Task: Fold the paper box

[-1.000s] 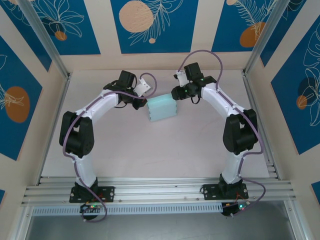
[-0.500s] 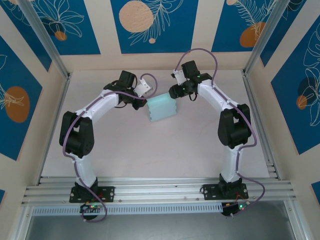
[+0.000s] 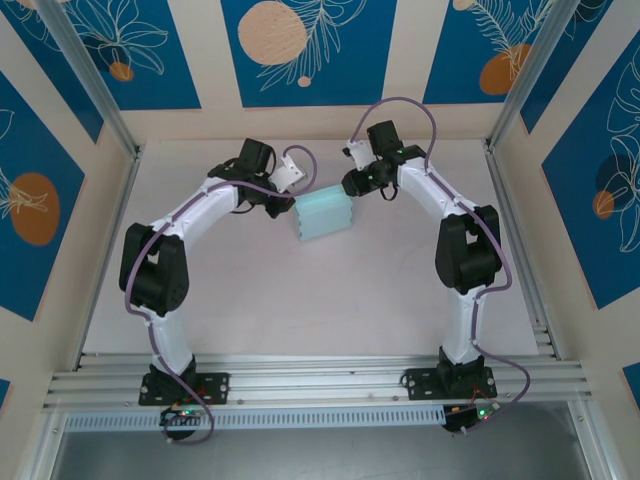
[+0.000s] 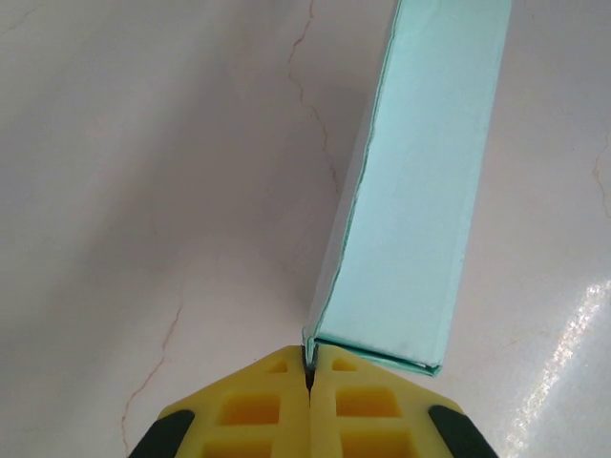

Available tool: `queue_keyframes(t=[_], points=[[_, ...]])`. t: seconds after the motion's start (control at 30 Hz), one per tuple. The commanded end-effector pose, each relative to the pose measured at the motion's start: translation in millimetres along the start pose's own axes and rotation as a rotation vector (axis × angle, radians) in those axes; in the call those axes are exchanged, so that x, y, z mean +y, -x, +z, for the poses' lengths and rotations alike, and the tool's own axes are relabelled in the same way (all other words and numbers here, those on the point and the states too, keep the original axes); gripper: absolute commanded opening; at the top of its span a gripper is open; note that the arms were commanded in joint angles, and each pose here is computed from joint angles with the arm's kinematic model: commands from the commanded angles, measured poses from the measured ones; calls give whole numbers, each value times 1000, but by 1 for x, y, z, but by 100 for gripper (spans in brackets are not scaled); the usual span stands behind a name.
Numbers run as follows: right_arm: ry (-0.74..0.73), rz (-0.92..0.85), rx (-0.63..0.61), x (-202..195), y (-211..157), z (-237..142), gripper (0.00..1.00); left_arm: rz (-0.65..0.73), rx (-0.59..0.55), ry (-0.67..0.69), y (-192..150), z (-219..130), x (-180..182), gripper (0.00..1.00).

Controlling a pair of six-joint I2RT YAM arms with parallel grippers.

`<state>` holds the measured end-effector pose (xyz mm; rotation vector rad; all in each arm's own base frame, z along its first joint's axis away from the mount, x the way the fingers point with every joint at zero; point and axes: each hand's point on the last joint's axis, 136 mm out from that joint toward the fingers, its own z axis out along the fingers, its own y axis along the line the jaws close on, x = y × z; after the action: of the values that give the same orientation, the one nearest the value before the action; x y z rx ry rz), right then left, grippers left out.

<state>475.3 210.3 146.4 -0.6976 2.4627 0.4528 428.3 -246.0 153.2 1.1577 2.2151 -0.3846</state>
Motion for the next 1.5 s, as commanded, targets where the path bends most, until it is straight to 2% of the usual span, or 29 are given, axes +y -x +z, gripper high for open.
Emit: queue_keyframes(t=[0.0, 0.2, 0.33, 0.6, 0.73, 0.87, 0.97, 1.17, 1.47], points=[[-1, 17, 2, -1, 2, -2, 25, -9, 24, 28, 4, -2, 2, 1], [-56, 76, -11, -2, 1, -12, 17, -113, 40, 81, 0, 0, 11, 2], [-62, 106, -1, 2, -4, -6, 17, -168, 17, 82, 3, 3, 11, 3], [-118, 148, -8, 4, -4, -5, 5, -251, 19, 121, 0, 6, 17, 19], [-118, 135, -29, 7, 0, -10, 3, -247, 51, 164, -8, 5, 23, 20], [-116, 97, -28, 13, -1, -12, 3, -226, 49, 181, -4, 0, 27, 17], [-142, 66, -15, 15, -2, -13, 3, -214, 30, 190, 6, -6, 31, 27], [-145, 58, -6, 17, -4, -13, 3, -199, 39, 183, 10, -11, 35, 31], [-140, 57, -5, 18, -3, -12, 3, -218, 66, 171, -1, -14, 48, 29]])
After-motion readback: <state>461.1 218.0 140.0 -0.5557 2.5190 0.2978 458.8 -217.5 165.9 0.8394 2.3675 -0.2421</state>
